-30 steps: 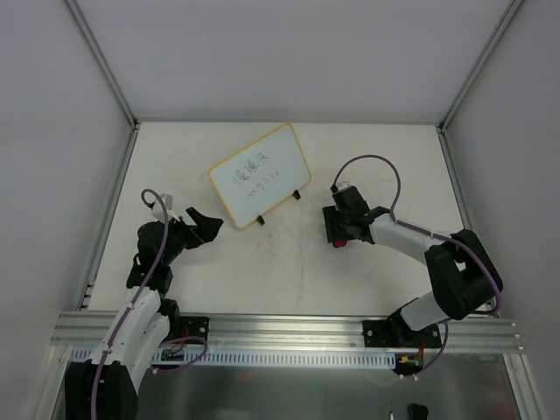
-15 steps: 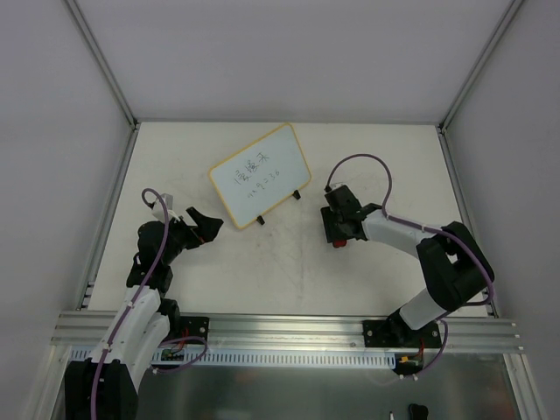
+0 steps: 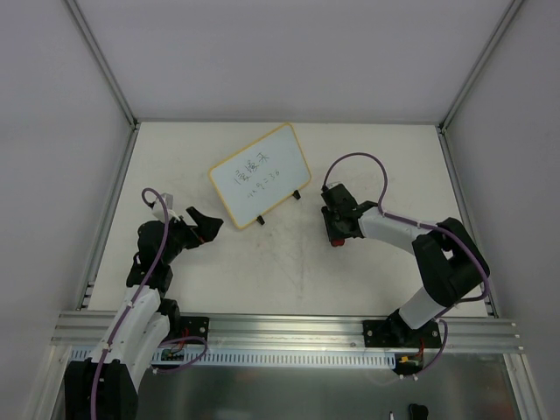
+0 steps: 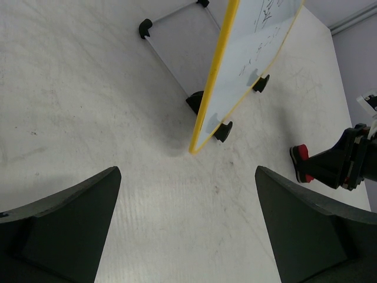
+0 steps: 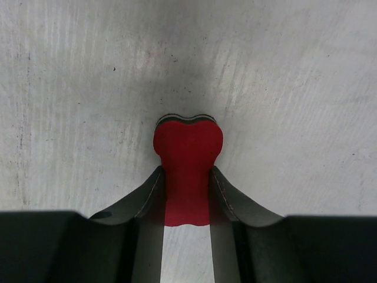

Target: Erase the whiteboard

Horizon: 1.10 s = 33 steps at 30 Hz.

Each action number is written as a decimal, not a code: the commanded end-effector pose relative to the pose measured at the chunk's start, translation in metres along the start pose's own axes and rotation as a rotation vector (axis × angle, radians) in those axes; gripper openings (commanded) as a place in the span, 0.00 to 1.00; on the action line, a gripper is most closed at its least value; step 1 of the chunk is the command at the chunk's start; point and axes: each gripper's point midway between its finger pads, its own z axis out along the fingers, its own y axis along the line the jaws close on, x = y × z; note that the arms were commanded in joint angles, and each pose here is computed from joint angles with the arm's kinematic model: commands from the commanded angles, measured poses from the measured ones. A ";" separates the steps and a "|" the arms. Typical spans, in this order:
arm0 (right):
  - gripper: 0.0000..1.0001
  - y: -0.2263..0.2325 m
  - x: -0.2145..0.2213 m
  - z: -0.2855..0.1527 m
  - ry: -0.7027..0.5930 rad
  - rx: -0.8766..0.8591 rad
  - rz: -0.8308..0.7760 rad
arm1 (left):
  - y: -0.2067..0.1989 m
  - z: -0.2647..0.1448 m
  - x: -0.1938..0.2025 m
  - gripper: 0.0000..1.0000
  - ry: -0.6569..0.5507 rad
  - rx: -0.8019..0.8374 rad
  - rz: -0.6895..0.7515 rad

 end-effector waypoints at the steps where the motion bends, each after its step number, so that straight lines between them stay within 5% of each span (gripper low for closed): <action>1: 0.17 0.001 -0.009 -0.004 -0.012 0.010 -0.004 | -0.015 0.001 -0.021 0.99 -0.055 0.038 0.058; 15: 0.11 0.010 -0.036 -0.040 -0.137 -0.064 -0.001 | -0.044 0.002 -0.030 0.99 -0.148 0.249 0.184; 20: 0.09 0.025 -0.059 -0.064 -0.212 -0.148 0.001 | -0.048 0.010 -0.034 0.94 -0.184 0.300 0.216; 26: 0.06 0.049 -0.101 -0.096 -0.312 -0.245 -0.010 | -0.044 0.011 -0.058 0.99 -0.290 0.293 0.261; 33: 0.01 0.069 -0.138 -0.126 -0.402 -0.315 -0.052 | -0.033 0.022 -0.081 0.90 -0.238 0.404 0.140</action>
